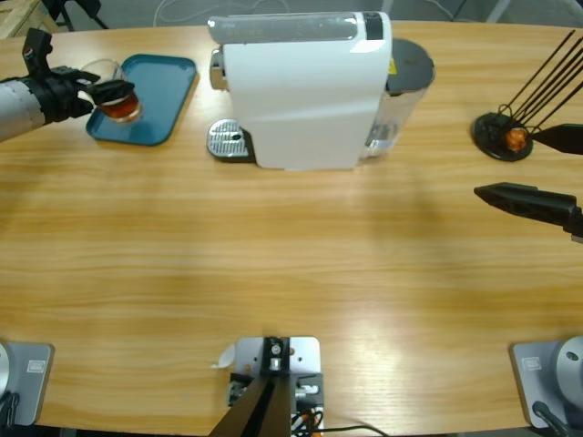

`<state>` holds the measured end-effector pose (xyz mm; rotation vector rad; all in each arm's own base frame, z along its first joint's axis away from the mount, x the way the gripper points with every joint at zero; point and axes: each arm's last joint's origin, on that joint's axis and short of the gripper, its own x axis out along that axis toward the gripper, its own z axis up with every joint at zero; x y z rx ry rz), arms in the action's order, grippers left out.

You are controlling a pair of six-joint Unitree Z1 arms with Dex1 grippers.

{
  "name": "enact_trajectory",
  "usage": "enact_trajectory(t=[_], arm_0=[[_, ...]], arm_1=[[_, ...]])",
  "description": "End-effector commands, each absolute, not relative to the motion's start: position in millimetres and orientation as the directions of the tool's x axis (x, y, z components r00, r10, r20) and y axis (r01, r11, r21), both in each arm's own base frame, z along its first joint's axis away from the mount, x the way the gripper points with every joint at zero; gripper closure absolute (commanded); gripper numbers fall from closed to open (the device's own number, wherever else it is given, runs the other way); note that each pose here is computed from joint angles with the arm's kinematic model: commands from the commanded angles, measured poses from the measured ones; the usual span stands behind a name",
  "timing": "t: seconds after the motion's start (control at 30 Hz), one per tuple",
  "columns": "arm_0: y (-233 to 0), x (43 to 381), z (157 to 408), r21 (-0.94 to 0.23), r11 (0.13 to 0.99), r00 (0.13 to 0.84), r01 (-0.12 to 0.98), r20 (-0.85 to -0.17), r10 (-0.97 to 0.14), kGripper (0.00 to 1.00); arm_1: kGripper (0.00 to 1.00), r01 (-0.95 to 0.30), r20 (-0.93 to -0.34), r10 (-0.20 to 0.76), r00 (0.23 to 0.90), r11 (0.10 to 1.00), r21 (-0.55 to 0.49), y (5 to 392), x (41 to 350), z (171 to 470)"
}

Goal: Pour coffee

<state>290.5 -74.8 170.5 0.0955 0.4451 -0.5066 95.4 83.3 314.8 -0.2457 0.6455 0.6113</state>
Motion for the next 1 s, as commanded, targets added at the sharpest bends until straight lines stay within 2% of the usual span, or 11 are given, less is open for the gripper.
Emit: enact_trajectory(t=[0.03, 0.2, 0.37, 0.43, 0.53, 0.63, 0.73, 0.8, 0.87, 0.93, 1.0], arm_0=[[-77, 306, 148, -0.075, 0.870, 0.747, 0.487, -0.482, -0.459, 0.214], [-78, 310, 148, -0.087, 0.874, 0.748, 0.478, -0.481, -0.457, 0.054], [-77, 304, 149, -0.094, 0.874, 0.744, 0.476, -0.488, -0.458, 0.055], [-77, 294, 158, -0.087, 0.873, 0.751, 0.480, -0.474, -0.460, 0.055], [-71, 271, 187, -0.062, 0.882, 0.791, 0.467, -0.418, -0.448, 0.059], [-71, 240, 226, -0.053, 0.871, 0.802, 0.488, -0.368, -0.471, 0.055], [-71, 202, 277, -0.040, 0.849, 0.797, 0.527, -0.323, -0.510, 0.055], [-75, 179, 306, -0.037, 0.819, 0.772, 0.572, -0.314, -0.553, 0.055], [-82, 157, 325, -0.039, 0.772, 0.724, 0.634, -0.320, -0.611, 0.055], [-90, 137, 328, -0.046, 0.712, 0.657, 0.701, -0.348, -0.669, 0.059], [-94, 121, 320, -0.052, 0.663, 0.600, 0.746, -0.379, -0.705, 0.059]], arm_1=[[0.013, -0.592, -0.650, 0.429, 0.627, 0.805, -0.039, 84, 100, 306], [0.013, -0.586, -0.641, 0.427, 0.638, 0.809, -0.043, 82, 99, 308], [0.013, -0.583, -0.630, 0.431, 0.645, 0.811, -0.042, 81, 99, 311], [0.013, -0.583, -0.623, 0.435, 0.650, 0.812, -0.041, 79, 97, 312], [0.013, -0.585, -0.610, 0.445, 0.656, 0.811, -0.037, 78, 96, 318], [0.009, -0.595, -0.597, 0.465, 0.654, 0.803, -0.026, 78, 94, 325], [0.005, -0.615, -0.598, 0.489, 0.635, 0.789, -0.008, 76, 90, 329], [0.000, -0.645, -0.606, 0.517, 0.604, 0.764, 0.010, 76, 87, 328], [0.000, -0.674, -0.621, 0.542, 0.565, 0.738, 0.031, 76, 84, 324], [0.000, -0.700, -0.631, 0.566, 0.530, 0.712, 0.052, 77, 81, 319], [0.000, -0.721, -0.639, 0.579, 0.507, 0.691, 0.055, 79, 79, 315]])
